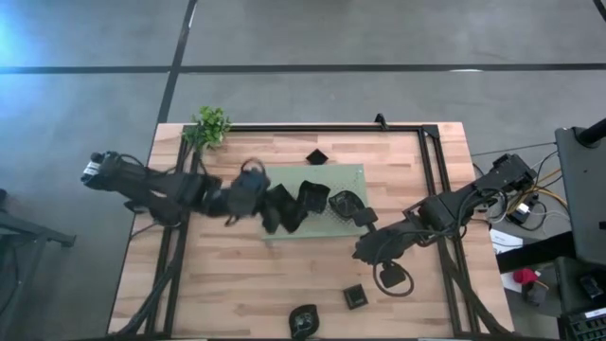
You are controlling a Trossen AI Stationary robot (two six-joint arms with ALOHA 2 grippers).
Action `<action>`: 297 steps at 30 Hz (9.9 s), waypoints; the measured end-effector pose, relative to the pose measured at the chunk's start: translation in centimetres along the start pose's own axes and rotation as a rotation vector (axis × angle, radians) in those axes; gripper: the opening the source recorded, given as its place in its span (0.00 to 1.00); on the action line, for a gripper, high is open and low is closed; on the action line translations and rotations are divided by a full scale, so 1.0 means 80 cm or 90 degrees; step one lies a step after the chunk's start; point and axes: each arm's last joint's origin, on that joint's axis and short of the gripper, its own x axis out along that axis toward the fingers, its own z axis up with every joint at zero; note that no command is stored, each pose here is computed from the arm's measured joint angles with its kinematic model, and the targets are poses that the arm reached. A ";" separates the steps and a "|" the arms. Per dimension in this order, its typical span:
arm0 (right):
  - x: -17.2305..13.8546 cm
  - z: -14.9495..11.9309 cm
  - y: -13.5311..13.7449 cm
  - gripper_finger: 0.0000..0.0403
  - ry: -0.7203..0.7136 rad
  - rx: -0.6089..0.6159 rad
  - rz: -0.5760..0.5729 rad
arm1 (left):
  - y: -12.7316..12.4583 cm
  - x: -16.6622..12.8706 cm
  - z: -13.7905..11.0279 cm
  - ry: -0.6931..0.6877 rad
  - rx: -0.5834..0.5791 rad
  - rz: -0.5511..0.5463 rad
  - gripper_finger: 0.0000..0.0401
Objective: Pick & Place Mini shaped plates
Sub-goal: Stack the distorted square plate on top of the distorted square plates on the shelf, then stack the square plate on top of the square plates on the shelf
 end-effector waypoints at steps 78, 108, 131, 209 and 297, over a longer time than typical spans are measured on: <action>0.000 0.000 0.000 0.02 -0.001 -0.003 -0.002 | 0.032 0.124 0.029 -0.008 -0.137 0.026 0.01; 0.000 0.000 0.000 0.02 0.000 0.006 -0.002 | 0.036 0.089 0.048 -0.031 -0.114 0.010 0.16; 0.030 -0.026 0.040 0.02 0.011 -0.003 0.044 | -0.031 -0.005 -0.033 0.000 0.437 -0.157 0.16; 0.206 -0.152 0.070 0.17 0.080 0.079 0.053 | -0.052 -0.027 -0.132 -0.031 0.428 -0.193 0.16; 0.059 0.042 -0.056 0.02 -0.188 -0.018 -0.485 | -0.047 0.004 -0.077 -0.231 0.372 0.031 0.16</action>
